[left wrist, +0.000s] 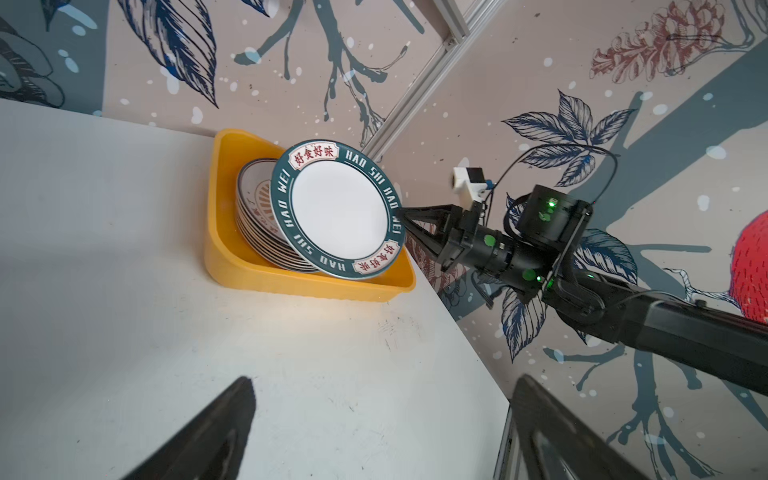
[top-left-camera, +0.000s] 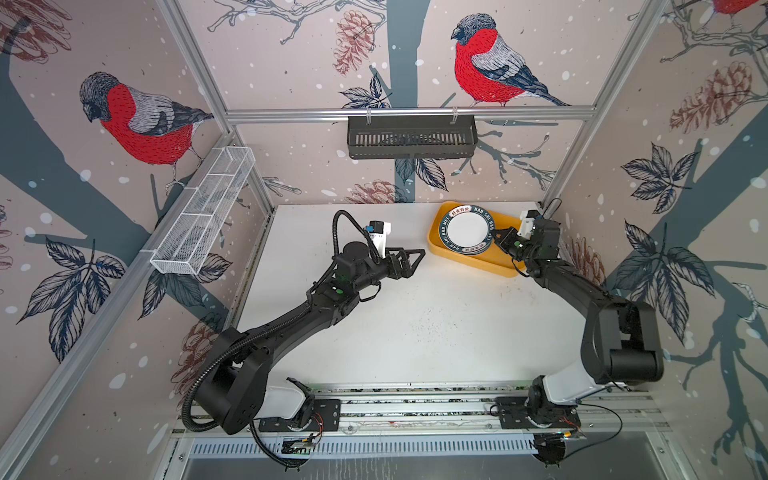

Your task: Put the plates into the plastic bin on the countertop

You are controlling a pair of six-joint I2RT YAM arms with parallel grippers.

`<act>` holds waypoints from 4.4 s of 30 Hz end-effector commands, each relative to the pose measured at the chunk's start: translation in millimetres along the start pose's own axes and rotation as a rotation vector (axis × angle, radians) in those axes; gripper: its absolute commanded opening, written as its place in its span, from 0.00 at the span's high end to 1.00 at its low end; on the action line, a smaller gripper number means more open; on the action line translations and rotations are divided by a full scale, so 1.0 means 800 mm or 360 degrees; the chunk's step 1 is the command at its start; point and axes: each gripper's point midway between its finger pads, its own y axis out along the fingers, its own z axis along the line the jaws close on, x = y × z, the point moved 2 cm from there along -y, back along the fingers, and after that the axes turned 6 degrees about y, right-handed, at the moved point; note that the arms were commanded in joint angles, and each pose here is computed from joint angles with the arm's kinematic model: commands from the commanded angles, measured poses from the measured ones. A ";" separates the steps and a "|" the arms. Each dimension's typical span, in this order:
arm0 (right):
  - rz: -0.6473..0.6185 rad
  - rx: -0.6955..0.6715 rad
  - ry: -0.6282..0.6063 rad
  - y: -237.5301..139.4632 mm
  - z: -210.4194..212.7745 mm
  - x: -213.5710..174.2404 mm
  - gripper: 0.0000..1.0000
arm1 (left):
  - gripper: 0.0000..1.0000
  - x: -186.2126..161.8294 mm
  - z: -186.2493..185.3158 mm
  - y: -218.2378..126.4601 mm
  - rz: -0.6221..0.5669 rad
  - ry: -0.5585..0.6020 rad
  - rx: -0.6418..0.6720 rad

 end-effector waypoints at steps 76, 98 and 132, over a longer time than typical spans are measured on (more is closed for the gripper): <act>-0.0015 -0.0305 0.0063 0.077 -0.062 0.035 0.57 | 0.04 0.020 -0.010 -0.033 -0.0207 0.0223 0.0196; -0.0370 -0.0591 -0.0266 -0.049 -0.040 0.042 0.00 | 0.04 0.080 0.032 -0.103 -0.0352 0.0471 0.0561; -0.1374 -0.0818 -0.0785 -0.206 -0.113 0.004 0.00 | 0.04 -0.016 0.260 -0.333 -0.0727 0.0703 0.1935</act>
